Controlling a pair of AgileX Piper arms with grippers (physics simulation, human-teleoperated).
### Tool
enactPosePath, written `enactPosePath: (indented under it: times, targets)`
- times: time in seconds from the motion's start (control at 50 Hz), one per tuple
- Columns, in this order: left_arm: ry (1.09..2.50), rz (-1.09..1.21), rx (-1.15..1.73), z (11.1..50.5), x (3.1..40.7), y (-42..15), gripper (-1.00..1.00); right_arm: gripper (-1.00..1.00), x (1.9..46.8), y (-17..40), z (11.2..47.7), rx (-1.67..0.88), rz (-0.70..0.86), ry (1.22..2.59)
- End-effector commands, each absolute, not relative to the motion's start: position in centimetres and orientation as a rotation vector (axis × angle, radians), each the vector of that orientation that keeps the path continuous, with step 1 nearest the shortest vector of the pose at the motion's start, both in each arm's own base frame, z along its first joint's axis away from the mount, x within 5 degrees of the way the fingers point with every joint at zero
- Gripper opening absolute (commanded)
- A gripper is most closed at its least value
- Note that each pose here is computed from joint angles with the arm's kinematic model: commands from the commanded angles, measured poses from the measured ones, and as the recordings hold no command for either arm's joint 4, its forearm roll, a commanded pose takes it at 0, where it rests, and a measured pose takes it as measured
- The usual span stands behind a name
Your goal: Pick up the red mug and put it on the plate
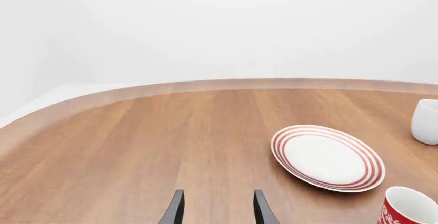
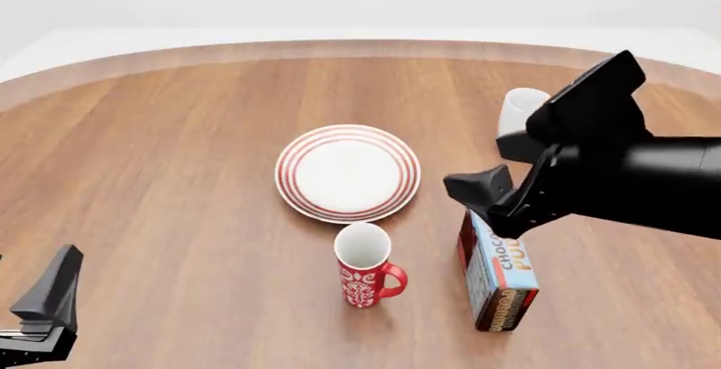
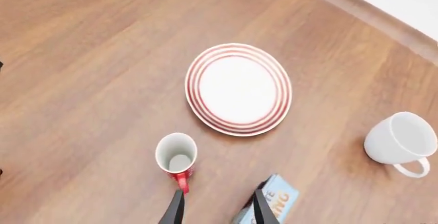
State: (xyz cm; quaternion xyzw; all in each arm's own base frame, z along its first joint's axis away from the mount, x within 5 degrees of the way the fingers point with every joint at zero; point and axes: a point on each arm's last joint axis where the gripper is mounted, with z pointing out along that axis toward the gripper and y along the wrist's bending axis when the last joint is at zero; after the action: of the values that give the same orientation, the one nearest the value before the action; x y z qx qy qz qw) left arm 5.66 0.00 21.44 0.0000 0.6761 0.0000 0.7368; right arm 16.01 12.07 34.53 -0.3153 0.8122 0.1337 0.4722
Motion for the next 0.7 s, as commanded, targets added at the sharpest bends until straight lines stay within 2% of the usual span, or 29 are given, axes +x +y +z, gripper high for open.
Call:
enactPosePath:
  times: [0.02, 0.36, 0.7]
  targets:
    - [1.485, 0.0, 0.0, 21.4, 5.7, 0.0, 1.0, 1.0, 16.4, 12.7, 33.6, -0.807, 0.319, 2.029]
    - [1.485, 0.0, 0.0, 21.4, 5.7, 0.0, 1.0, 1.0, 16.9, 14.2, 31.8, -0.854, 0.333, 2.109]
    - [1.485, 0.0, 0.0, 21.4, 5.7, 0.0, 1.0, 1.0, 17.6, 15.0, 30.7, -0.873, 0.331, 2.133]
